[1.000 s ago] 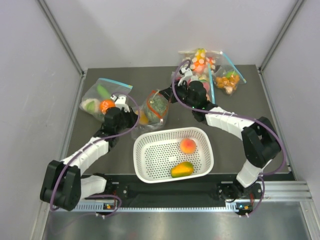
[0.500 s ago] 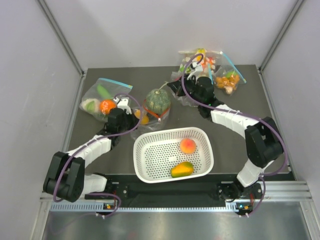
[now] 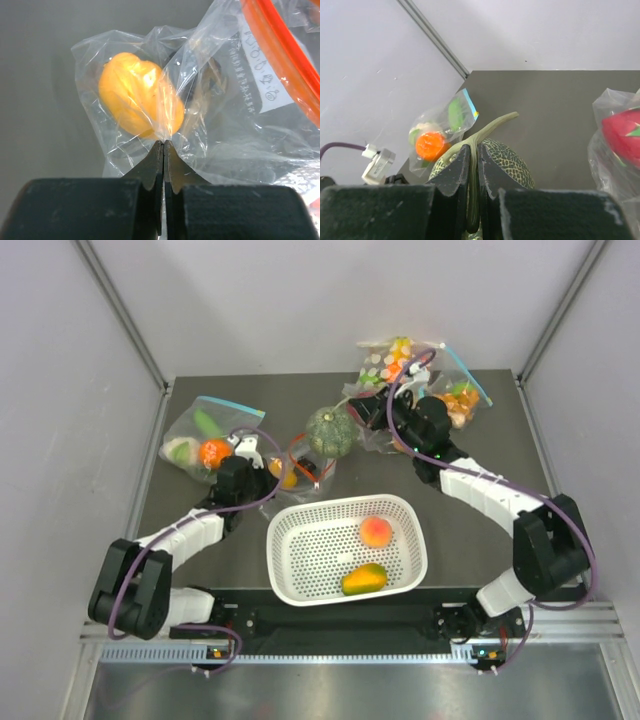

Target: Open the zip-top bag and remove the fake food

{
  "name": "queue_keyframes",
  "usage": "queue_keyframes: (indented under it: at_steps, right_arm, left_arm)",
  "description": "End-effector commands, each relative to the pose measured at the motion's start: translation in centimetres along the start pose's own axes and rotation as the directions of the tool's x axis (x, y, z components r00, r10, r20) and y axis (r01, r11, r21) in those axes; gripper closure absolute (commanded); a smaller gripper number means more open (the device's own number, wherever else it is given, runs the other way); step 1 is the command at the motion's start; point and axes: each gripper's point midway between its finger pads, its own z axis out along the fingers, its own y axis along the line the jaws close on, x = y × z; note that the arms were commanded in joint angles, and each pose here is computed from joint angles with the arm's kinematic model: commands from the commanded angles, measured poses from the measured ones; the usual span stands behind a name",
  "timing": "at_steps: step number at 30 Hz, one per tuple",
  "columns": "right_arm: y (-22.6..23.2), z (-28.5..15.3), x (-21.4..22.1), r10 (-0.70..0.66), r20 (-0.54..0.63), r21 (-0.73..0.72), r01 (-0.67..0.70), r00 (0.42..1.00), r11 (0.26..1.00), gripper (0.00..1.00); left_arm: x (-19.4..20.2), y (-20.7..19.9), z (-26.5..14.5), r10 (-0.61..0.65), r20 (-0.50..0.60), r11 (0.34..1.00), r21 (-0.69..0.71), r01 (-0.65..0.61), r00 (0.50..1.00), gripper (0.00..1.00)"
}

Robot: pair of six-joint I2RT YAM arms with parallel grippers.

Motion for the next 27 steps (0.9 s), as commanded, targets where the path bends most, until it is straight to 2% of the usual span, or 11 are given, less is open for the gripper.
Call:
queue_keyframes:
  at_steps: [1, 8, 14, 15, 20, 27]
  right_arm:
    - [2.8, -2.5, -4.8, -0.059, 0.131, -0.055, 0.066, 0.990, 0.996, 1.00]
    - [3.3, -7.1, -5.3, -0.152, 0.130, -0.018, 0.156, 0.980, 0.988, 1.00]
    - [4.7, -11.4, -4.8, -0.226, 0.078, -0.036, 0.230, 0.971, 0.973, 1.00]
    - [4.3, -12.0, -3.5, -0.239, 0.029, -0.037, 0.240, 0.971, 0.970, 1.00]
    - [5.5, -16.0, -1.5, -0.268, -0.033, -0.095, 0.264, 0.963, 0.960, 1.00]
    - [4.3, -19.5, 5.2, -0.256, -0.207, -0.152, 0.228, 0.944, 0.962, 1.00]
  left_arm:
    - [-1.4, 0.3, 0.5, 0.022, 0.037, 1.000, -0.017, -0.022, 0.999, 1.00]
    - [-2.7, 0.0, 1.2, 0.028, 0.043, 1.000, -0.006, -0.027, 0.999, 1.00]
    - [-3.7, -0.4, 2.0, 0.036, 0.044, 0.999, 0.002, -0.037, 0.998, 1.00]
    - [-3.8, -0.4, 2.1, 0.036, 0.044, 0.999, 0.002, -0.037, 0.998, 1.00]
    - [-5.2, -0.5, 2.5, 0.045, 0.058, 0.999, -0.007, -0.044, 0.997, 1.00]
    - [-5.8, -1.0, 3.1, 0.028, 0.056, 1.000, 0.011, -0.029, 0.998, 1.00]
